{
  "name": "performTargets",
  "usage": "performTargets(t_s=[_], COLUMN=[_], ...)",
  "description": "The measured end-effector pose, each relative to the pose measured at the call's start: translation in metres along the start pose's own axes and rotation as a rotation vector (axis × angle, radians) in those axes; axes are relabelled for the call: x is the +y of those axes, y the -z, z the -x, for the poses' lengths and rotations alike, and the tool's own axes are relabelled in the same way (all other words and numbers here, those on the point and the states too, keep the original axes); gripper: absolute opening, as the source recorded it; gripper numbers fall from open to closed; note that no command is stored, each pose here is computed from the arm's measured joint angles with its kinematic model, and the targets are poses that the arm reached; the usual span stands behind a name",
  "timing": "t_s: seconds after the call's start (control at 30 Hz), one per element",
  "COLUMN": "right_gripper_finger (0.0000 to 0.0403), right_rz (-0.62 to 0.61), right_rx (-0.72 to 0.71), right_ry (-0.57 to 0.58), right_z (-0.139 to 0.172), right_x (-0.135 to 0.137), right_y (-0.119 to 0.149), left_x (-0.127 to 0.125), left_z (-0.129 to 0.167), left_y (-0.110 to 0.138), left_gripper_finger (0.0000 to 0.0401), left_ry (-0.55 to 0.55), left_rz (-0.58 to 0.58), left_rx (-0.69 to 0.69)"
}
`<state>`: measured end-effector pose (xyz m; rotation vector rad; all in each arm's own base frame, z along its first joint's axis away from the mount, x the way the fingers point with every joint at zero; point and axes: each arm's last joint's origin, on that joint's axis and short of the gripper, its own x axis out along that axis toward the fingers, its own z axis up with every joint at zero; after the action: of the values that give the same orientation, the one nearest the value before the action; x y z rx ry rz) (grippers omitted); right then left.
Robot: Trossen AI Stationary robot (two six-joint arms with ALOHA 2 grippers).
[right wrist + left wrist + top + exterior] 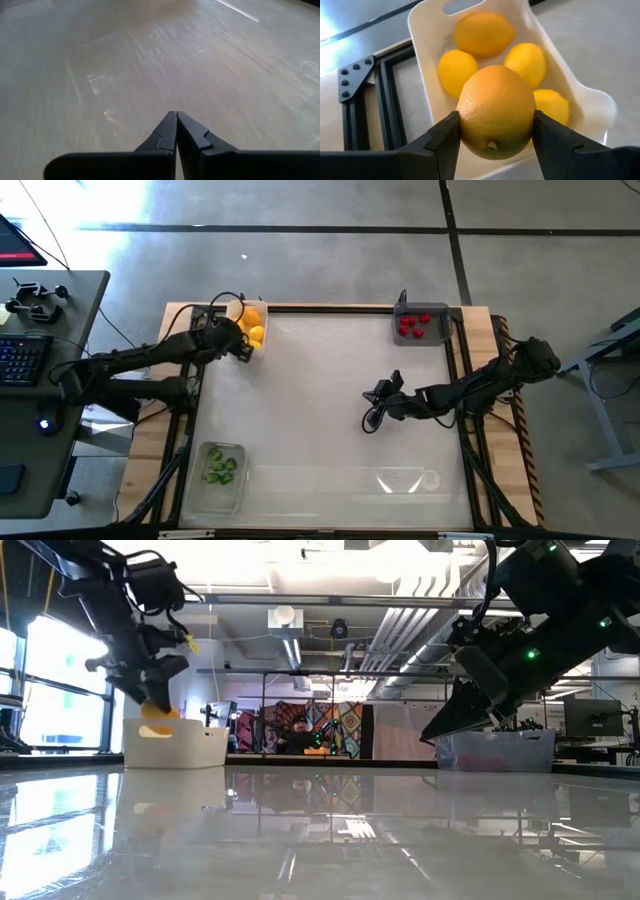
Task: Sort produce into baskets
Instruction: Put the lemon into the white bin, then return to Home Position
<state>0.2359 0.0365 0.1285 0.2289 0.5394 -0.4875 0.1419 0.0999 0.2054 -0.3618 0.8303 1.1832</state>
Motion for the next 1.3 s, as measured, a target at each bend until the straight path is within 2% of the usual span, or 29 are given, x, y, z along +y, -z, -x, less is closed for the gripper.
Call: performTargets(t_s=[0.17,0.53,0.93,1.07,1.17,1.3], right_gripper_finger=[0.0000,0.0000,0.0000,0.0000,0.0000,0.0000], right_rz=[0.000,0.000,0.000,-0.001,-0.001,0.002], right_rx=[0.000,0.001,0.001,0.001,0.001,0.010], right_ry=[0.000,-0.001,-0.001,-0.001,-0.001,-0.012], right_z=[0.000,0.000,0.000,0.000,0.000,0.000], right_x=[0.000,0.000,0.000,0.000,0.000,0.000], right_y=[0.000,0.000,0.000,0.000,0.000,0.000], left_x=[0.001,-0.004,-0.003,-0.005,-0.008,-0.015], left_z=[-0.006,-0.013,-0.009,-0.010,-0.010,-0.010], left_y=[-0.002,-0.001,-0.005,-0.006,-0.012,-0.021], left_gripper_finger=[0.0197,0.0261,0.0259,0.0255,0.0251,0.0240], left_ry=[-0.020,0.004,0.038,0.059,0.080,0.153], left_rz=[-0.004,-0.024,-0.023,0.015,0.032,-0.018], left_rx=[0.012,0.046,0.005,0.001,-0.049,-0.146])
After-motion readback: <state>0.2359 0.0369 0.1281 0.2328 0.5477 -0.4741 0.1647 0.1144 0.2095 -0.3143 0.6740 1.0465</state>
